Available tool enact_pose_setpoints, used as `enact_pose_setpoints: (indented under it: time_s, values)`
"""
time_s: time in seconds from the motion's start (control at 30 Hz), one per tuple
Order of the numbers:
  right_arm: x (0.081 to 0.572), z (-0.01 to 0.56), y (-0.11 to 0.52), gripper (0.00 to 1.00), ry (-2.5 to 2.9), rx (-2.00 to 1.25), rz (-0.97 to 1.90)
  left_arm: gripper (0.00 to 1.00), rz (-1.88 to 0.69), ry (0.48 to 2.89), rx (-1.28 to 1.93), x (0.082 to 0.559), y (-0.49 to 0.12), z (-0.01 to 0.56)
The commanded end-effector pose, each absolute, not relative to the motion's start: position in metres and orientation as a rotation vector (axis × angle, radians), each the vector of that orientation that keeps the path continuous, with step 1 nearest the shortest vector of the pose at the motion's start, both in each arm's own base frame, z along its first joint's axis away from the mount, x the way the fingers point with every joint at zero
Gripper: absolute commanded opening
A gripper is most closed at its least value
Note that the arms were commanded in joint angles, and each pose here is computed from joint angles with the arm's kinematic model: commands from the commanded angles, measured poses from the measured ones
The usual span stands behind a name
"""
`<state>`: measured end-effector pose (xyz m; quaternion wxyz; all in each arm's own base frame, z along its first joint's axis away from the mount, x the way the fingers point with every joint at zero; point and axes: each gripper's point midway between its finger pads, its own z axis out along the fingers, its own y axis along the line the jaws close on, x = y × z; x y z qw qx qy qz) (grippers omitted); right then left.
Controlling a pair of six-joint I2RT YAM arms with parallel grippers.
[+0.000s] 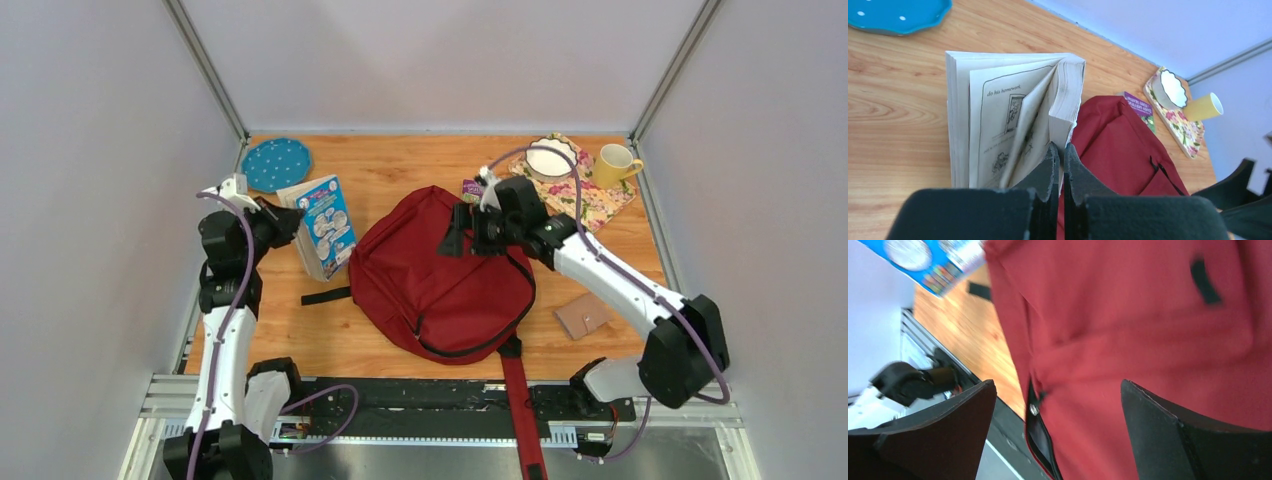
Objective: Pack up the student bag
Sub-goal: Pick up the book from the center of the board, then adjust the student bag at the center of the board.
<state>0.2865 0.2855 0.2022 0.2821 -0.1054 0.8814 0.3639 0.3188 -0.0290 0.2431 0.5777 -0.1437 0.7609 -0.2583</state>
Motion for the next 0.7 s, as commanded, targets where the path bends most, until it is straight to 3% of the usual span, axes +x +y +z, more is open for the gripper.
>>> enact_pose_setpoints:
  time_s: [0.0, 0.13, 0.37, 0.53, 0.67]
  values:
    - [0.248, 0.164, 0.271, 0.98, 2.431, -0.235, 0.975, 0.0, -0.654, 1.708, -0.227, 0.306, -0.042, 0.282]
    - [0.225, 0.122, 0.294, 0.98, 2.531, -0.294, 0.978, 0.0, -0.681, 1.672, -0.204, 0.293, -0.049, 0.304]
    - [0.244, 0.07, 0.365, 0.98, 2.669, -0.192, 0.908, 0.0, -0.711, 1.599, -0.167, 0.269, -0.059, 0.353]
    - [0.266, 0.059, 0.432, 0.98, 2.625, 0.007, 1.062, 0.0, -0.751, 1.572, -0.152, 0.257, -0.066, 0.374]
    - [0.284, 0.089, 0.446, 0.99, 2.506, 0.012, 1.115, 0.0, -0.764, 1.562, -0.141, 0.253, -0.069, 0.383]
